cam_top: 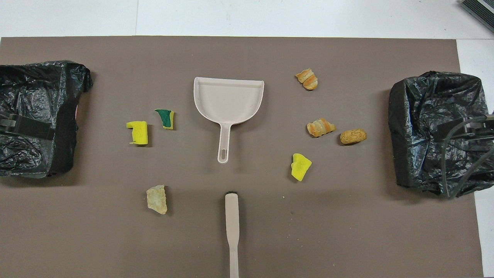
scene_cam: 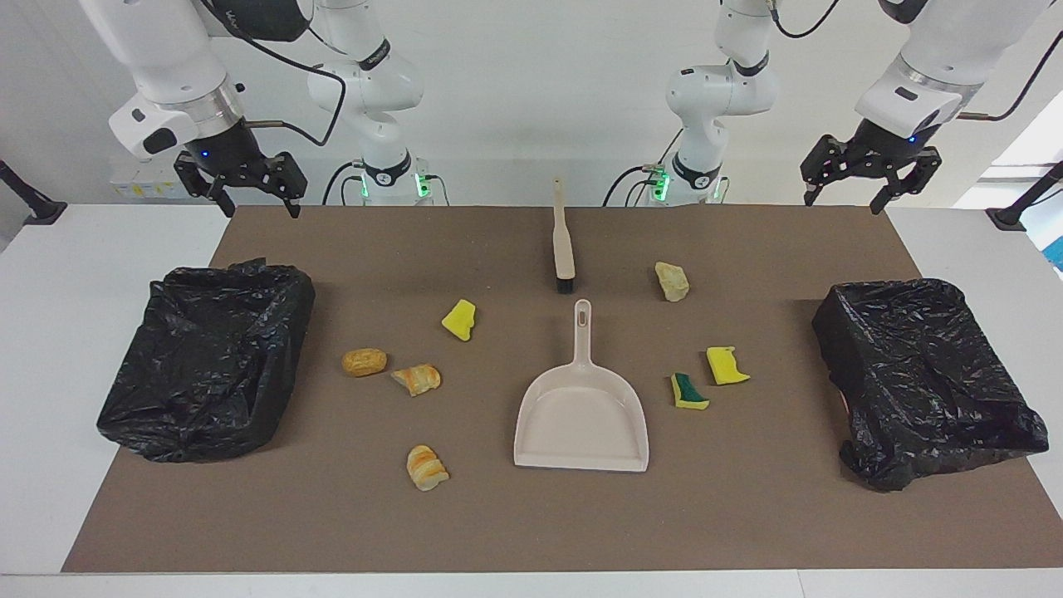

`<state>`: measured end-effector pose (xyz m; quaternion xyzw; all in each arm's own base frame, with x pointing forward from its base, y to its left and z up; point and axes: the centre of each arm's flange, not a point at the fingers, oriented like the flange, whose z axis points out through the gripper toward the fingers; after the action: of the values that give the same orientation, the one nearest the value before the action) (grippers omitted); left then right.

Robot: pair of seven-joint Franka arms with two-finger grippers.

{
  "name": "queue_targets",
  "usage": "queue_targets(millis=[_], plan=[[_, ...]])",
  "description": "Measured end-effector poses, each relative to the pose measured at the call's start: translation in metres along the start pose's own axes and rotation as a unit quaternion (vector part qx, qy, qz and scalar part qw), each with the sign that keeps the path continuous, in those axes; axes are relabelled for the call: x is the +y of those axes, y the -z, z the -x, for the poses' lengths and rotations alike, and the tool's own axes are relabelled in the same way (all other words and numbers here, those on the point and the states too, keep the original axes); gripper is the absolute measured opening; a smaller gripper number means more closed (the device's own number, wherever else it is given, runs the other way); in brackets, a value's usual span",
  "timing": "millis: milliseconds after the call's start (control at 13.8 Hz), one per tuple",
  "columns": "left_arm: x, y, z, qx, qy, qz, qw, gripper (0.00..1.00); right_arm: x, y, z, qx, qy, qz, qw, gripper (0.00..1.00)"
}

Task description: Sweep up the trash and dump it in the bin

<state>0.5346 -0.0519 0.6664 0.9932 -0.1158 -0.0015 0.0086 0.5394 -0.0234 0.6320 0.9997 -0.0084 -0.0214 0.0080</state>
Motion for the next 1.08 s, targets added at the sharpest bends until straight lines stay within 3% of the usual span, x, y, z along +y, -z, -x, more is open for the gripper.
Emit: queue_targets(millis=[506, 1084], plan=[[0.094, -0.02, 0.018, -0.012, -0.022, -0.002, 1.0, 1.0, 0.0, 0.002, 0.004, -0.003, 0.0, 0.0, 1.0, 1.0], [0.239, -0.087, 0.083, -0.021, -0.016, -0.013, 1.0, 1.0, 0.0, 0.001, 0.005, -0.004, 0.001, 0.0, 1.0, 1.0]])
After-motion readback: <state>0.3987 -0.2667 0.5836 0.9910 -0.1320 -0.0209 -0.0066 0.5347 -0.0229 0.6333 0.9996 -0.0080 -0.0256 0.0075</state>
